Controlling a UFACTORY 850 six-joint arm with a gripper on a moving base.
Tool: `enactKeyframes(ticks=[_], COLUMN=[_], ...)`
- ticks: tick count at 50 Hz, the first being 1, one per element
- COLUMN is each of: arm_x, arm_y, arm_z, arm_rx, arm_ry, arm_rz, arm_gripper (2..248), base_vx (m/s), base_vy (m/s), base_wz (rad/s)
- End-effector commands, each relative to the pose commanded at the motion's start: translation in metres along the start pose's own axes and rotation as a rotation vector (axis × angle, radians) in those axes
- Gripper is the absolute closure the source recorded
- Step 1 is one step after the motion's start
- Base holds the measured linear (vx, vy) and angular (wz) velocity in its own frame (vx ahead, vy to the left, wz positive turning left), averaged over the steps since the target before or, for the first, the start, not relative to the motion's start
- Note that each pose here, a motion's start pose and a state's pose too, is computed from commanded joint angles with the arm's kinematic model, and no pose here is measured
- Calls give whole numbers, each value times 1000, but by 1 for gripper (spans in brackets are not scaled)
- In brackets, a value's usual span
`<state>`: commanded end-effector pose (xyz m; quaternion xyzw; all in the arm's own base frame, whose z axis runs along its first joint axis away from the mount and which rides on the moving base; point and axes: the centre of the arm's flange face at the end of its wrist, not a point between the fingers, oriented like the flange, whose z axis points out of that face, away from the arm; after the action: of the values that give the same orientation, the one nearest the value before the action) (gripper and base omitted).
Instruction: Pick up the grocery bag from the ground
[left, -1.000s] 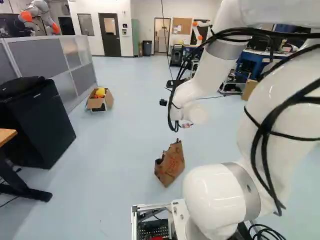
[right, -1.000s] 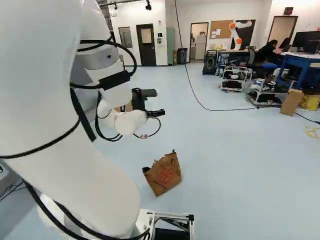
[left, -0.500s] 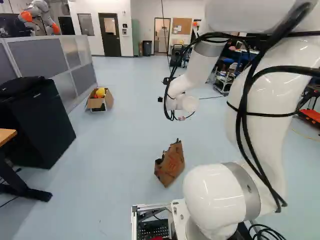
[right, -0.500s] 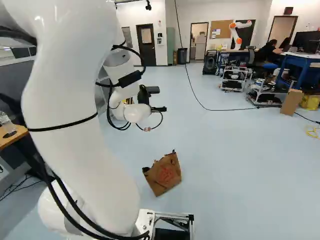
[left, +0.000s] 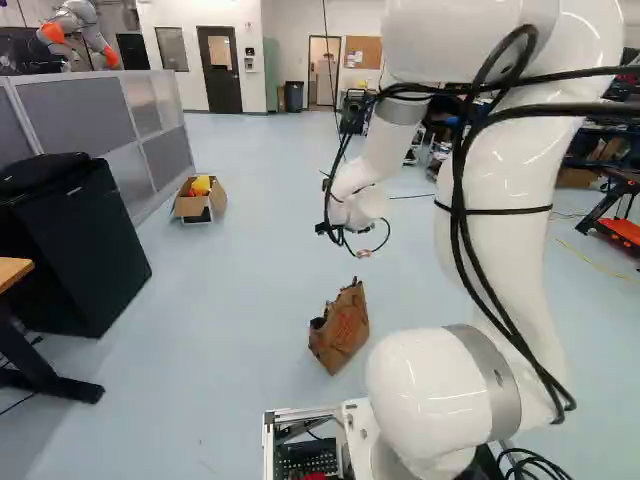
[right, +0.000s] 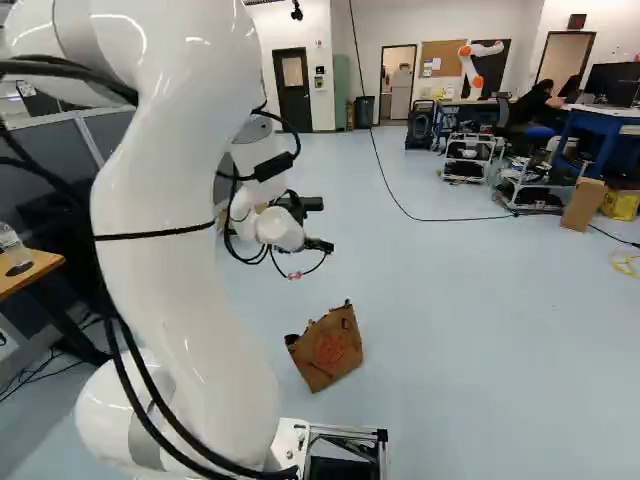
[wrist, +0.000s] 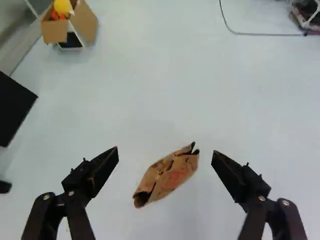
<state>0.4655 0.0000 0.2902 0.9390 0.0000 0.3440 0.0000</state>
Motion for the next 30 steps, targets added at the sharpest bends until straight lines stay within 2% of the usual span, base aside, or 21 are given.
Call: enactKeyframes(ticks=[10, 30], arm_x=[-12, -33], arm_y=[0, 0], arm_z=[22, 67], arm_rx=[0, 0], arm_ry=[-61, -137], arm_rz=[0, 0], arm_gripper=[3, 3], base_vx=[0, 0], base_vy=[0, 0], base_wz=[0, 0])
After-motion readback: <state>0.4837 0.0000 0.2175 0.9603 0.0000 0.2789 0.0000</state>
